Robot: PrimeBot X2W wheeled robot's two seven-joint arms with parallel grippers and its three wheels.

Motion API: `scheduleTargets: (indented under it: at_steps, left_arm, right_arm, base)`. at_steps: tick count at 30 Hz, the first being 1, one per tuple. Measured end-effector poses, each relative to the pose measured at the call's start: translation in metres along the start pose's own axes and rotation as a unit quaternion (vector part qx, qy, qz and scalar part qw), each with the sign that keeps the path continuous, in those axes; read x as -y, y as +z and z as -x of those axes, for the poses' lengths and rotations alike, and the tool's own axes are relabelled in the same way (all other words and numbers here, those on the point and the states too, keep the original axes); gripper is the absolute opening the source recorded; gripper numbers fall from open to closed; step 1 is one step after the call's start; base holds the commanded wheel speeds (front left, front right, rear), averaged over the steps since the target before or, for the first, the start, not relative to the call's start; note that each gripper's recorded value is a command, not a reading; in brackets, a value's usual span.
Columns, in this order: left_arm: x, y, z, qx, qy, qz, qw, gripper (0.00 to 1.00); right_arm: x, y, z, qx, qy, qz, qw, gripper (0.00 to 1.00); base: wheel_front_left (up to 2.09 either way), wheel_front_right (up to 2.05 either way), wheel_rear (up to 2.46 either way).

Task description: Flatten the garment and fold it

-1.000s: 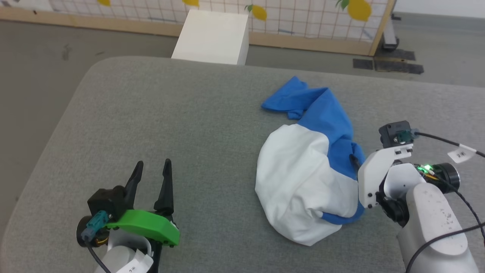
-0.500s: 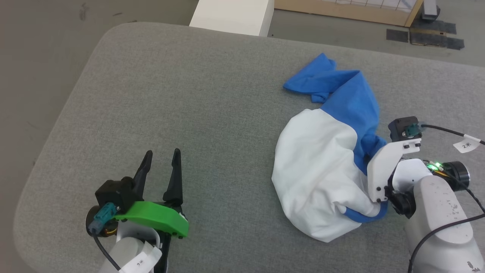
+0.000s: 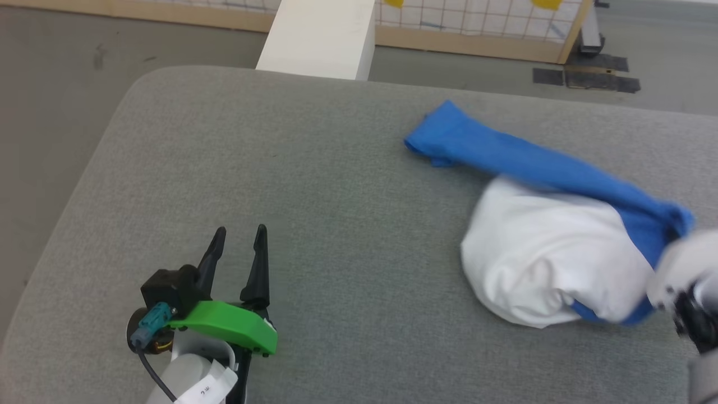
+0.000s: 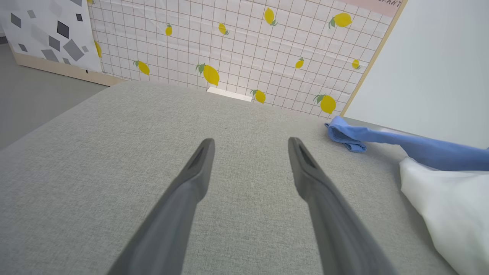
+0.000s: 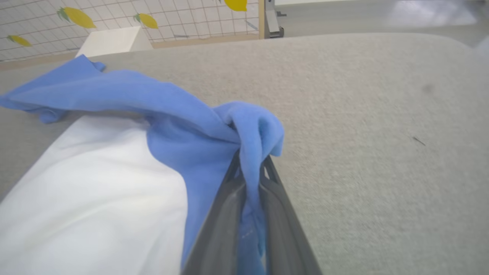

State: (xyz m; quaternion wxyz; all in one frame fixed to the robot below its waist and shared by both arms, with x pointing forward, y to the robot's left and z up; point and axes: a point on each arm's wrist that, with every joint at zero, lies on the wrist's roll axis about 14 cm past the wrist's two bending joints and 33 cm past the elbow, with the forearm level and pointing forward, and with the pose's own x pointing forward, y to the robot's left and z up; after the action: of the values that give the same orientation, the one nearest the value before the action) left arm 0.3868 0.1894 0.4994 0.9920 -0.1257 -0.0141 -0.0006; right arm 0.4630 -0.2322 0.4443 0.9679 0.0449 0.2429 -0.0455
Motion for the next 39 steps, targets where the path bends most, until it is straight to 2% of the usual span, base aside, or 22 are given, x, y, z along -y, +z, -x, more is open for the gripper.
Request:
scheduleTargets:
  at_steps: [3,6,7,8,12,14,15,20,24,27,30,36,39]
  left_arm:
    - [0.008,0.000,0.000,0.000,-0.012,0.003,1.000,1.00]
    - [0.015,-0.002,-0.001,-0.001,-0.023,0.006,1.000,1.00]
    - [0.017,-0.002,-0.002,-0.002,-0.026,0.006,1.000,1.00]
    - [0.020,-0.003,-0.002,-0.004,-0.029,0.007,1.000,1.00]
    - [0.027,-0.004,-0.004,-0.005,-0.040,0.012,0.999,1.00]
    - [0.032,-0.001,-0.003,-0.001,-0.046,0.016,0.999,1.00]
    - [0.041,0.001,-0.003,0.000,-0.056,0.030,0.998,1.00]
    - [0.084,-0.011,-0.008,-0.039,-0.109,0.068,0.991,1.00]
    - [0.148,-0.019,-0.021,-0.098,-0.201,0.073,0.972,1.00]
    - [0.199,-0.032,-0.022,-0.162,-0.281,0.048,0.945,1.00]
    - [0.238,-0.055,-0.013,-0.236,-0.348,0.000,0.907,1.00]
    - [0.283,-0.099,0.022,-0.344,-0.440,-0.070,0.826,1.00]
    - [0.298,-0.109,0.033,-0.366,-0.471,-0.075,0.799,1.00]
  right_arm:
    - [0.042,-0.045,0.025,-0.061,-0.052,-0.005,0.997,0.00]
    - [0.049,-0.080,0.045,-0.101,-0.061,-0.031,0.993,0.00]
    - [0.047,-0.078,0.047,-0.089,-0.056,-0.042,0.994,0.59]
    - [0.043,-0.070,0.048,-0.070,-0.050,-0.054,0.995,1.00]
    - [0.039,-0.025,0.056,0.034,-0.030,-0.093,0.995,1.00]
    - [0.044,0.004,0.066,0.103,-0.025,-0.123,0.987,1.00]
    - [0.057,0.019,0.081,0.153,-0.035,-0.140,0.978,1.00]
    - [0.087,-0.004,0.104,0.150,-0.075,-0.153,0.974,1.00]
    - [0.097,-0.017,0.111,0.138,-0.091,-0.155,0.974,1.00]
    - [0.101,-0.025,0.113,0.129,-0.098,-0.157,0.974,1.00]
    - [0.106,-0.032,0.116,0.120,-0.107,-0.158,0.974,1.00]
    - [0.118,-0.045,0.118,0.108,-0.129,-0.163,0.972,1.00]
    - [0.124,-0.053,0.118,0.100,-0.141,-0.166,0.971,1.00]
  base:
    - [0.00,0.00,0.00]
    - [0.00,0.00,0.00]
    - [0.00,0.00,0.00]
    - [0.00,0.00,0.00]
    - [0.00,0.00,0.00]
    - [0.00,0.00,0.00]
    - [0.00,0.00,0.00]
    - [0.00,0.00,0.00]
    - [0.00,0.00,0.00]
    - [0.00,0.00,0.00]
    - [0.00,0.00,0.00]
    - [0.00,0.00,0.00]
    - [0.00,0.00,0.00]
